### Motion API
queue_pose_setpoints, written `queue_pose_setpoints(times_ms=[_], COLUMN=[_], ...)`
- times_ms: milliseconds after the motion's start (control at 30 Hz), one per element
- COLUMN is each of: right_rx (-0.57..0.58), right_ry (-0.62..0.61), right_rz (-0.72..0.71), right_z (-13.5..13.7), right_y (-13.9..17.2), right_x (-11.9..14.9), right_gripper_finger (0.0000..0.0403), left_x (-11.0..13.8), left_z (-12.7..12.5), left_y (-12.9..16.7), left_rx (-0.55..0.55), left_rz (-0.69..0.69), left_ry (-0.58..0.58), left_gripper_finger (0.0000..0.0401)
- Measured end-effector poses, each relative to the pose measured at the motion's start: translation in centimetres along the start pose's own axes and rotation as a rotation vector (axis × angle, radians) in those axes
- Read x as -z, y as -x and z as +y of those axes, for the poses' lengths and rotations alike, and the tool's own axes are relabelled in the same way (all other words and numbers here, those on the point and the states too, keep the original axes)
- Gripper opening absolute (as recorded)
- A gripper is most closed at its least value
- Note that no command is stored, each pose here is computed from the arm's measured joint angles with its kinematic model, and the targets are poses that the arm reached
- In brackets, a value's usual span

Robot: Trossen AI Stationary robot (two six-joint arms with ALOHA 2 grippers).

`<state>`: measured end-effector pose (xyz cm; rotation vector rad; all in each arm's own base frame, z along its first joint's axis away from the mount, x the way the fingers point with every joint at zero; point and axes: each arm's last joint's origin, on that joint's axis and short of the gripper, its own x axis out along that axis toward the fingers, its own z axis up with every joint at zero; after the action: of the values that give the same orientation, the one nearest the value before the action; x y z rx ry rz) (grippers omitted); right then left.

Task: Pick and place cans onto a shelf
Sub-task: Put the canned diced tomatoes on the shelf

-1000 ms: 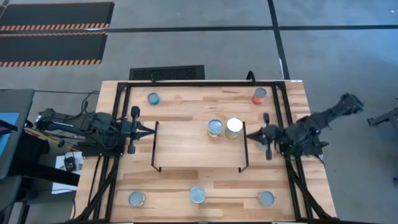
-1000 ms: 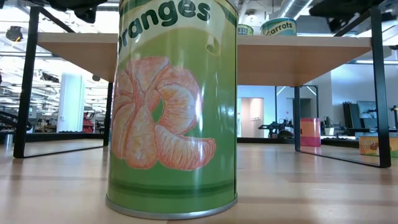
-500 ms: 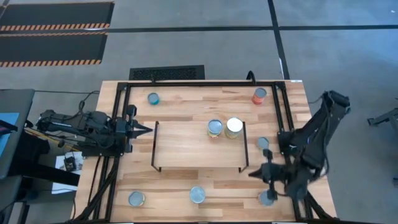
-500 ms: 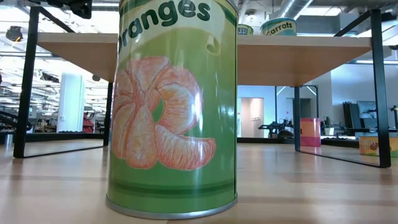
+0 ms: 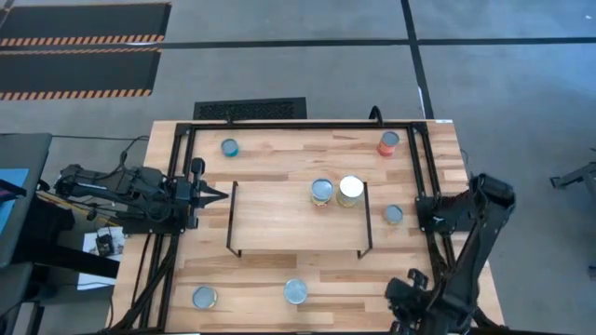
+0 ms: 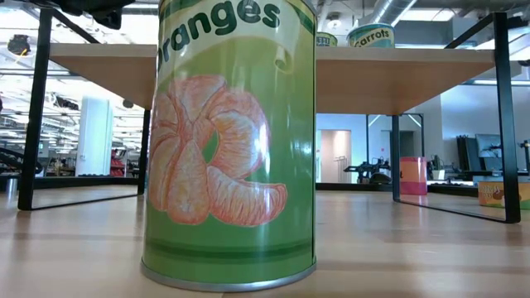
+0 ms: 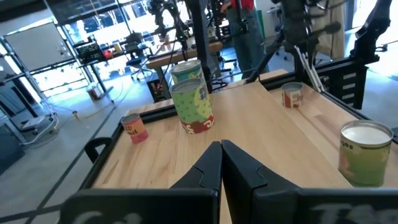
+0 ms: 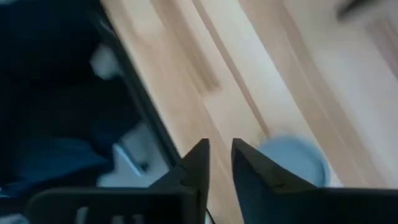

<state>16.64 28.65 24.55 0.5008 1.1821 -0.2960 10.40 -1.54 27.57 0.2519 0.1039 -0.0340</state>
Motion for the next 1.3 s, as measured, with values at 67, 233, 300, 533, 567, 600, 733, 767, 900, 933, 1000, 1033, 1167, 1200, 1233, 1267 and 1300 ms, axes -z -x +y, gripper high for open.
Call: queue_pose_setpoints(times_ms=[67, 233, 300, 533, 567, 600, 733, 767, 900, 933, 1000, 1033, 1167, 1200, 1233, 1267, 1300], right_rx=[0.062, 0.194, 0.200, 0.254, 0.259, 0.255, 0.228, 0.235, 0.274, 0.280, 0.284, 0.283, 0.269, 0.263, 0.256, 0.247, 0.233], right_ry=[-0.001, -0.003, -0.009, -0.091, -0.101, -0.107, -0.122, -0.130, -0.153, -0.157, -0.146, -0.136, -0.066, -0.048, -0.030, -0.010, 0.018], right_rz=[0.063, 0.167, 0.188, 0.207, 0.214, 0.219, 0.230, 0.235, 0.269, 0.271, 0.273, 0.274, 0.293, 0.301, 0.313, 0.327, 0.337], right_z=[0.7, 1.5, 1.6, 0.8, 0.6, 0.5, 0.4, 0.3, -0.5, -0.7, -0.8, -0.8, -0.9, -0.9, -0.8, -0.7, -0.5], right_y=[-0.9, -2.8, -3.2, -4.2, -4.5, -4.8, -5.6, -5.7, -6.5, -6.6, -6.7, -6.8, -6.9, -6.9, -7.0, -6.9, -6.8], right_x=[0.1, -0.3, -0.5, -0.9, -0.8, -0.7, -0.6, -0.6, -0.7, -0.9, -1.0, -1.2, -1.4, -1.5, -1.6, -1.7, -1.8], right_gripper_finger=[0.0119, 0.0168, 0.0181, 0.0187, 0.0184, 0.0181, 0.0174, 0.0173, 0.0162, 0.0157, 0.0143, 0.0133, 0.0082, 0.0068, 0.0054, 0.0040, 0.0027], left_x=[0.0, 0.0, 0.0, 0.0, 0.0, 0.0, 0.0, 0.0, 0.0, 0.0, 0.0, 0.0, 0.0, 0.0, 0.1, 0.1, 0.1], left_z=[0.0, 0.0, 0.0, 0.0, 0.0, 0.0, 0.0, 0.0, 0.0, 0.0, 0.0, 0.0, 0.0, 0.0, 0.0, 0.1, 0.1], left_y=[0.0, 0.0, 0.0, 0.0, 0.0, 0.0, 0.0, 0.0, 0.0, 0.0, 0.0, 0.0, 0.0, 0.0, 0.0, 0.0, 0.0], left_rx=[0.000, 0.000, 0.000, 0.000, 0.000, 0.000, 0.000, 0.000, 0.000, 0.000, 0.000, 0.000, -0.003, -0.009, -0.015, -0.019, -0.022], left_rz=[0.000, 0.000, 0.000, 0.000, 0.000, 0.000, 0.001, 0.001, 0.001, 0.001, 0.001, 0.001, 0.004, 0.007, 0.009, 0.010, 0.010], left_ry=[-0.001, 0.000, 0.001, 0.001, 0.002, 0.002, 0.005, 0.005, 0.005, 0.005, 0.005, 0.005, 0.006, 0.006, 0.006, 0.006, 0.006], left_gripper_finger=[0.0000, 0.0000, 0.0000, 0.0000, 0.0000, 0.0000, 0.0000, 0.0000, 0.0000, 0.0000, 0.0000, 0.0000, 0.0000, 0.0000, 0.0000, 0.0000, 0.0000])
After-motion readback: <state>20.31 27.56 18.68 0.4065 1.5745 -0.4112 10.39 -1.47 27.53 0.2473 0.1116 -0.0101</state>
